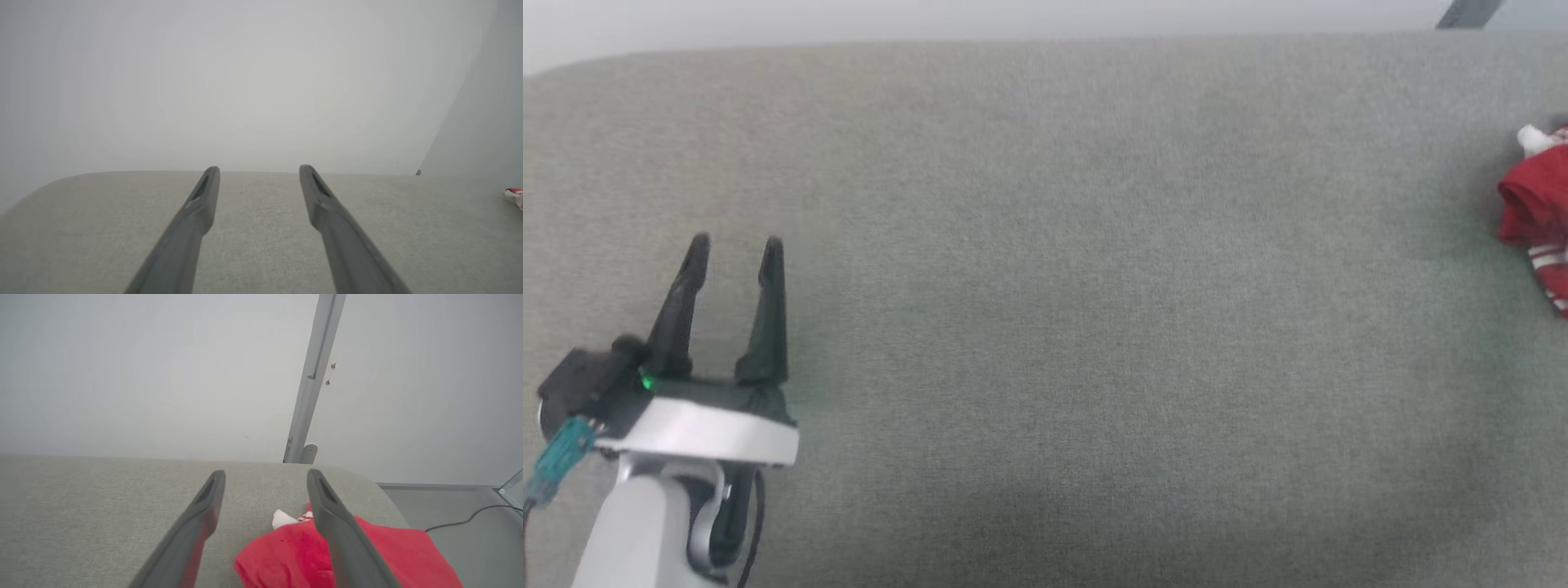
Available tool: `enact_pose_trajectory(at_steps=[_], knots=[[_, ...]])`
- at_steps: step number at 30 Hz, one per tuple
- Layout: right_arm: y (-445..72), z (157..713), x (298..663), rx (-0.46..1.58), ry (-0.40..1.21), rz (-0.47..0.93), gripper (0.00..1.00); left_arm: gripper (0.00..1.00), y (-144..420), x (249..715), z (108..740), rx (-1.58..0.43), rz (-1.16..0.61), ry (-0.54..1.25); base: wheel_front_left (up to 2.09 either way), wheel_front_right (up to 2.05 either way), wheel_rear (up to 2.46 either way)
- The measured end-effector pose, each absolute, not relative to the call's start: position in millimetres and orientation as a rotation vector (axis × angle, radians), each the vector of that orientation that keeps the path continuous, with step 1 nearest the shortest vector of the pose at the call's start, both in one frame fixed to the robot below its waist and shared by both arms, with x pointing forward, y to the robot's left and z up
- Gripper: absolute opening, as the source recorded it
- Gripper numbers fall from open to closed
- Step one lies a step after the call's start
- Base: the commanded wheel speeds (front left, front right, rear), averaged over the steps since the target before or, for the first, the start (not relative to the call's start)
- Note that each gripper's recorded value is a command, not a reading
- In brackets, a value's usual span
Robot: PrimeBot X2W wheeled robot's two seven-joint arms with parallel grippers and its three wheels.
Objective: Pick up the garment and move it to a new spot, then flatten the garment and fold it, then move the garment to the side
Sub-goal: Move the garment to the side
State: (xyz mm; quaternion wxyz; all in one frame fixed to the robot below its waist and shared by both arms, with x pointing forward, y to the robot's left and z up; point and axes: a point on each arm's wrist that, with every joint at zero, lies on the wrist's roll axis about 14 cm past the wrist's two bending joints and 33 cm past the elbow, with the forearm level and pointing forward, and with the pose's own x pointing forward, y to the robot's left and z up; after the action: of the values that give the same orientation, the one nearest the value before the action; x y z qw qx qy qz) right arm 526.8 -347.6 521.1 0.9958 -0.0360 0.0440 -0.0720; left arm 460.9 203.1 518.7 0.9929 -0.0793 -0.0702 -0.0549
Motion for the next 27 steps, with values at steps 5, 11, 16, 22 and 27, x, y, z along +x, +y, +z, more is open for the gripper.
enact_pose_trajectory(at_steps=[5,11,16,22,27], knots=[[-317,521,515,-0.051,0.053,-0.077,1.0,1.0,227,436,519,-0.151,-0.043,-0.132,0.0,0.0,0.0],[-291,534,499,-0.027,-0.024,-0.021,1.0,1.0,245,414,520,-0.147,0.012,-0.126,0.0,0.0,0.0],[-265,533,470,0.002,-0.065,0.019,1.0,1.0,258,389,520,-0.147,0.052,-0.122,0.0,0.0,0.0],[-249,528,432,0.013,-0.088,0.032,1.0,1.0,271,366,522,-0.146,0.096,-0.129,0.0,0.0,0.0],[-241,524,410,0.028,-0.092,0.033,1.0,1.0,276,354,522,-0.158,0.111,-0.129,0.0,0.0,0.0]])
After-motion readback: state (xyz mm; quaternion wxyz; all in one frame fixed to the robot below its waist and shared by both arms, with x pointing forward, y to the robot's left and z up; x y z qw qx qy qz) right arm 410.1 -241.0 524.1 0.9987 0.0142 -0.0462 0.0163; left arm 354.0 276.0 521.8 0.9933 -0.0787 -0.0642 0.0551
